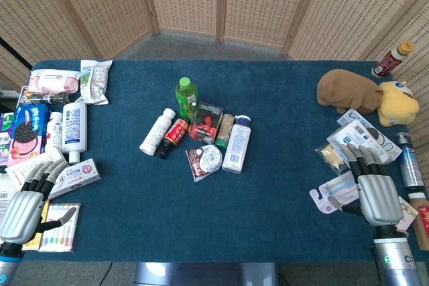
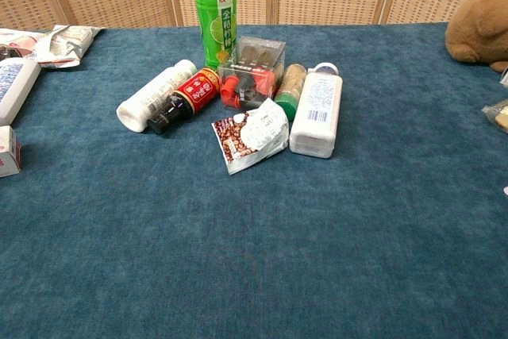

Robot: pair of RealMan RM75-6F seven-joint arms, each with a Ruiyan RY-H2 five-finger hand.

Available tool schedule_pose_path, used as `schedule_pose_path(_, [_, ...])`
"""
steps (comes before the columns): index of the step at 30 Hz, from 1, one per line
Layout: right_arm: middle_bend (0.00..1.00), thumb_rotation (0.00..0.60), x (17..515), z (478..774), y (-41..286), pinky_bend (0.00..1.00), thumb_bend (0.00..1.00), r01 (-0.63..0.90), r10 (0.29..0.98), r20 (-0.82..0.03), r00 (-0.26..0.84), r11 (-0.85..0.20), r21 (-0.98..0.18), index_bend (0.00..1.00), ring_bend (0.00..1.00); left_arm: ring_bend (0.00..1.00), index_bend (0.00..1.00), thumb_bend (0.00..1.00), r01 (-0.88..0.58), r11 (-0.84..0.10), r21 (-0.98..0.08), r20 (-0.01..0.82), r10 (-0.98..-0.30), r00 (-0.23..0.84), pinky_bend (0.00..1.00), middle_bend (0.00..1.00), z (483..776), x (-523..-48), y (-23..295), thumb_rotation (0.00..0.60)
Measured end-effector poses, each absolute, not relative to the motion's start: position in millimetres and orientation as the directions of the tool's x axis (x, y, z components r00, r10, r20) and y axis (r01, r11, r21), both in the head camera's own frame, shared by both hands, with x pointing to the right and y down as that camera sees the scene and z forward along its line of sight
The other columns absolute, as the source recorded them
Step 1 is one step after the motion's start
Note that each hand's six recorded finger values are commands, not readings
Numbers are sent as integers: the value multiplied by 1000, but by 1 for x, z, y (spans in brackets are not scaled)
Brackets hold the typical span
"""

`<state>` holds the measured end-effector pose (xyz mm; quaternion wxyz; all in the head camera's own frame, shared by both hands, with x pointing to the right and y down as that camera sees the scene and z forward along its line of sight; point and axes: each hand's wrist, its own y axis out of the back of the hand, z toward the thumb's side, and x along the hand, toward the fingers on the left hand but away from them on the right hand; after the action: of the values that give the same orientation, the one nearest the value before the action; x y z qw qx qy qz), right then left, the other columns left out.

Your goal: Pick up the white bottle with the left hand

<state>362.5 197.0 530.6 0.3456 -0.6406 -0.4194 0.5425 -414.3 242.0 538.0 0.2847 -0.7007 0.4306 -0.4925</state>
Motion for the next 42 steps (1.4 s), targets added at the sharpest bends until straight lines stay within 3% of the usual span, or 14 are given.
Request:
schedule_pose_path(12, [0,548,362,532,199,0,79,180,909,-412,60,-416,-891,0,0,0,0,305,-311,-505,-805,480,-863,158,0,0,548,-410,230,600])
schedule_pose_path(21, [0,549,368,533,201,0,79,193,908,-416,42,-416,-889,0,0,0,0,306,-311,-541,-782,526,-839,137,0,0,564,-410,197,600])
schedule_pose_path(30, [0,551,375,528,206,0,80,198,905,-424,19,-419,-886,0,0,0,0,305,-322,-559,-764,564,-821,88,0,0,617,-389,146,600])
schedule_pose_path(42, [0,552,390,519,214,0,80,224,900,-434,-26,-418,-880,0,0,0,0,301,-414,-624,-663,611,-770,182,0,0,683,-305,99,600])
